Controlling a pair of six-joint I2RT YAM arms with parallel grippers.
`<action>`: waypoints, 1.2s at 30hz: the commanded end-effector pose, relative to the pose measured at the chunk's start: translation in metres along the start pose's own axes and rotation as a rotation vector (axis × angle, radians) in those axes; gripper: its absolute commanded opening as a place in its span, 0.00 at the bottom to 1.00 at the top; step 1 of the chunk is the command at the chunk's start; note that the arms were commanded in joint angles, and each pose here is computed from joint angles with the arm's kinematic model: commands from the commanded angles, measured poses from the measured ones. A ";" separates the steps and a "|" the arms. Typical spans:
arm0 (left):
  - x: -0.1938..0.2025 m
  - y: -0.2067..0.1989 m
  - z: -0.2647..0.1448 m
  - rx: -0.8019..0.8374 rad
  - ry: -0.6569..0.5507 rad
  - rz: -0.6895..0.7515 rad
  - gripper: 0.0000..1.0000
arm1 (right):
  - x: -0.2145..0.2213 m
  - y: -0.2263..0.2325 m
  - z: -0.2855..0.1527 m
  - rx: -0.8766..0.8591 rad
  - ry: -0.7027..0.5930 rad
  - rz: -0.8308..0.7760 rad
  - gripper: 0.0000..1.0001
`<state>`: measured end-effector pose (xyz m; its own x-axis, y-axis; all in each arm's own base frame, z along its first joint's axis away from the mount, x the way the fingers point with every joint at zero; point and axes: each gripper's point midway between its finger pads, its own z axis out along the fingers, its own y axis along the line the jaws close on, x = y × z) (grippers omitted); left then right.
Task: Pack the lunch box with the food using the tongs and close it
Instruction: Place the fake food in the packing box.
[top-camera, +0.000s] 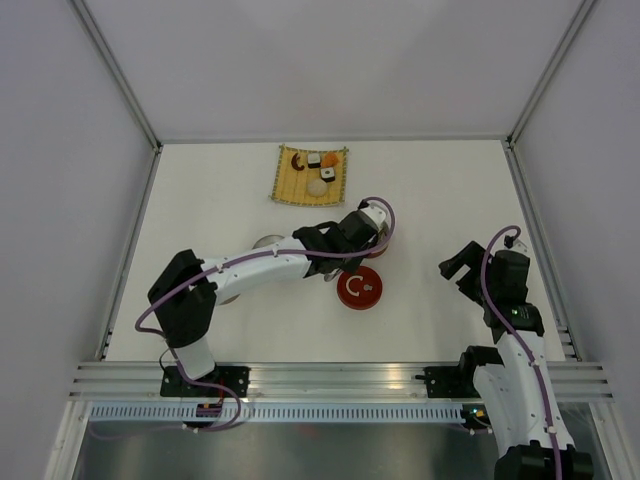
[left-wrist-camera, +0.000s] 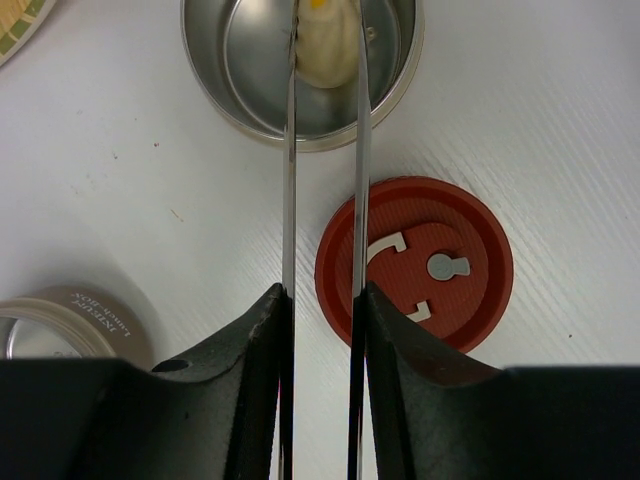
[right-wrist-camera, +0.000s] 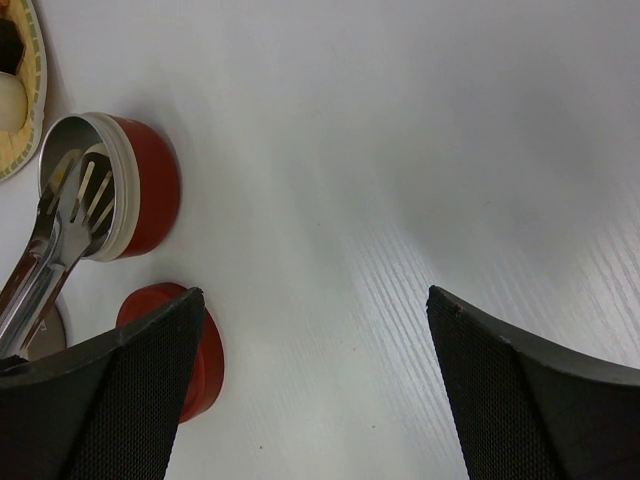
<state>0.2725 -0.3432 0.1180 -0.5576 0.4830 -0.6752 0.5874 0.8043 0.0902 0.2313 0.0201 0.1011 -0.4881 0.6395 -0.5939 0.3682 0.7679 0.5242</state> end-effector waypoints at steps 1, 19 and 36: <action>-0.028 0.000 0.001 -0.009 -0.072 -0.036 0.41 | -0.006 0.007 0.001 -0.027 -0.015 -0.009 0.98; -0.060 0.014 -0.042 0.072 -0.151 -0.099 0.52 | -0.001 0.012 0.010 -0.067 0.013 0.012 0.98; -0.043 0.021 -0.039 0.086 -0.103 -0.119 0.55 | 0.003 0.011 0.014 -0.071 0.022 0.020 0.98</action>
<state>0.2880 -0.3303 0.1677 -0.5632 0.3811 -0.7332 0.5723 0.8199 -0.0135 0.2392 0.0295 0.0926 -0.5152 0.6468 -0.5624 0.3408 0.7567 0.5579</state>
